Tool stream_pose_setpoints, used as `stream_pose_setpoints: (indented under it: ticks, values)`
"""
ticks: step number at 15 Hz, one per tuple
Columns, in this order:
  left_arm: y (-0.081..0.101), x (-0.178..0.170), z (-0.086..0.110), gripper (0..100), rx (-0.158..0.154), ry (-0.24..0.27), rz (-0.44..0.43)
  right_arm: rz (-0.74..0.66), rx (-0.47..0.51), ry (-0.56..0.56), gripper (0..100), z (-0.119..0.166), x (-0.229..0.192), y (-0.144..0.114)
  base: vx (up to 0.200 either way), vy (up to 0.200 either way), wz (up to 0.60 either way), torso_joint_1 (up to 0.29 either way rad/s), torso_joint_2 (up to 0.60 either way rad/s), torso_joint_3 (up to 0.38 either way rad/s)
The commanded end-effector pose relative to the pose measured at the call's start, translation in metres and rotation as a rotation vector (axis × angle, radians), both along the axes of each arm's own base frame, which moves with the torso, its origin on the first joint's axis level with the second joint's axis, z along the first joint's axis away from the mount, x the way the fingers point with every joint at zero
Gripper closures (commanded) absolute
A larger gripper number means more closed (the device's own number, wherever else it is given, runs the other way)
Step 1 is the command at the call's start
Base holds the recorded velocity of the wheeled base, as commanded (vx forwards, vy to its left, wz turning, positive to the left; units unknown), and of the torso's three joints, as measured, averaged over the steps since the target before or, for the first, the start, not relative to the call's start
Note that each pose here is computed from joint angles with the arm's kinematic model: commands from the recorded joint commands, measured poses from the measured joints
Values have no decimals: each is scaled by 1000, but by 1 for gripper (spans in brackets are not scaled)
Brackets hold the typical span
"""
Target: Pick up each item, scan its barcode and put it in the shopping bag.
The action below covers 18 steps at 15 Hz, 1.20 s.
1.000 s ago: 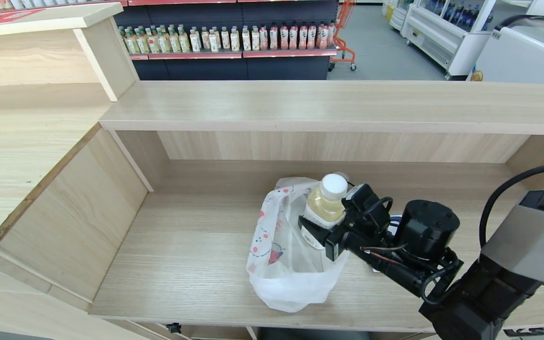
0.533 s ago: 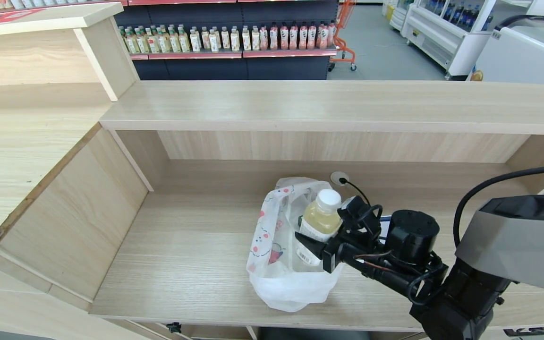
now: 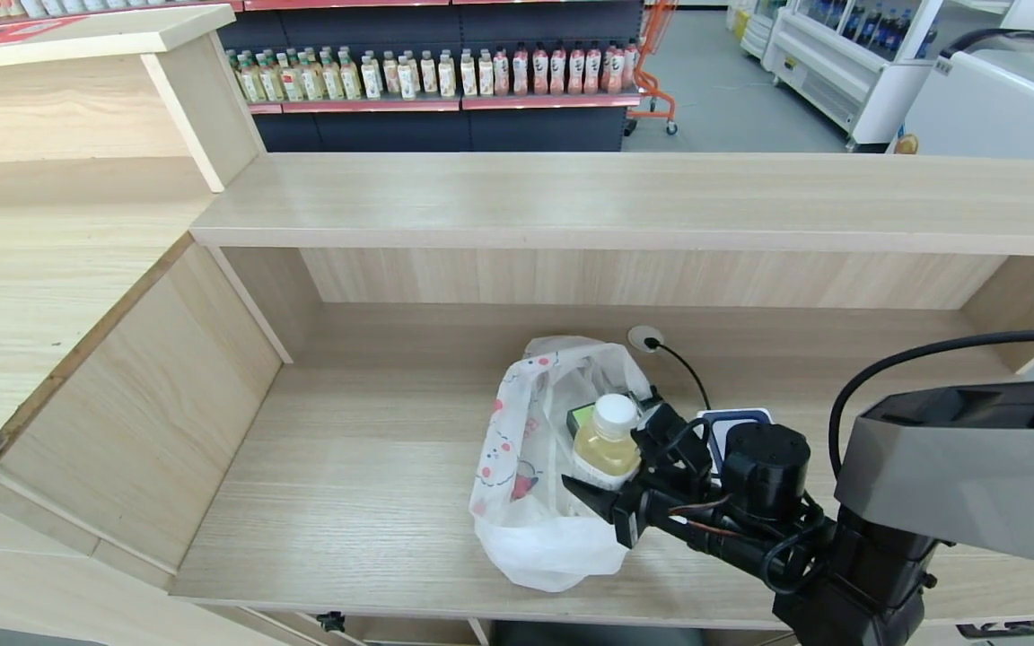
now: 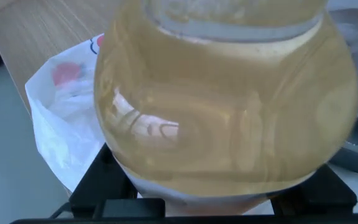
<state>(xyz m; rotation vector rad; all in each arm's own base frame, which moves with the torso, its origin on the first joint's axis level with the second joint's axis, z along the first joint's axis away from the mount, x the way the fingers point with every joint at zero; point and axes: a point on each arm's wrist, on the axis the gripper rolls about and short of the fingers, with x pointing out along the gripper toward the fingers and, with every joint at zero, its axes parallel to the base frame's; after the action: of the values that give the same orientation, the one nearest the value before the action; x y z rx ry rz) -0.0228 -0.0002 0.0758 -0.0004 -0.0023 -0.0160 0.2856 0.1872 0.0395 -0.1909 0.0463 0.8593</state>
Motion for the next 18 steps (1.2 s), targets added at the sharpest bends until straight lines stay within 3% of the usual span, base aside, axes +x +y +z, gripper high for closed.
stream_pose_setpoints:
  ticks: [1, 5, 6, 9, 12, 15, 18]
  values:
    - [0, 0, 0, 0, -1, -1, -1, -10, -25, -17, 100, -3, 3, -3, 0, 0, 0, 0, 0, 0]
    - [0, 0, 0, 0, 0, -1, 1, -17, -51, -46, 100, -3, 5, -7, 0, 0, 0, 0, 0, 0]
    - [0, 0, 0, 0, -1, -1, -1, -17, -51, -46, 0, -3, 5, -7, 0, 0, 0, 0, 0, 0]
    - [0, 0, 0, 0, -1, -1, -1, -12, -36, -67, 0, 6, 4, -6, 0, 0, 0, 0, 0, 0]
    - [0, 0, 0, 0, -1, -1, -1, -14, 13, -140, 0, 42, -5, -10, 0, 0, 0, 0, 0, 0]
    - [0, 0, 0, 0, -1, -1, -1, -52, 0, -175, 0, 75, -28, -38, 0, 0, 0, 0, 0, 0]
    - [0, 0, 0, 0, -1, -1, -1, -144, 8, -214, 0, 126, -62, -74, 0, 0, 0, 0, 0, 0]
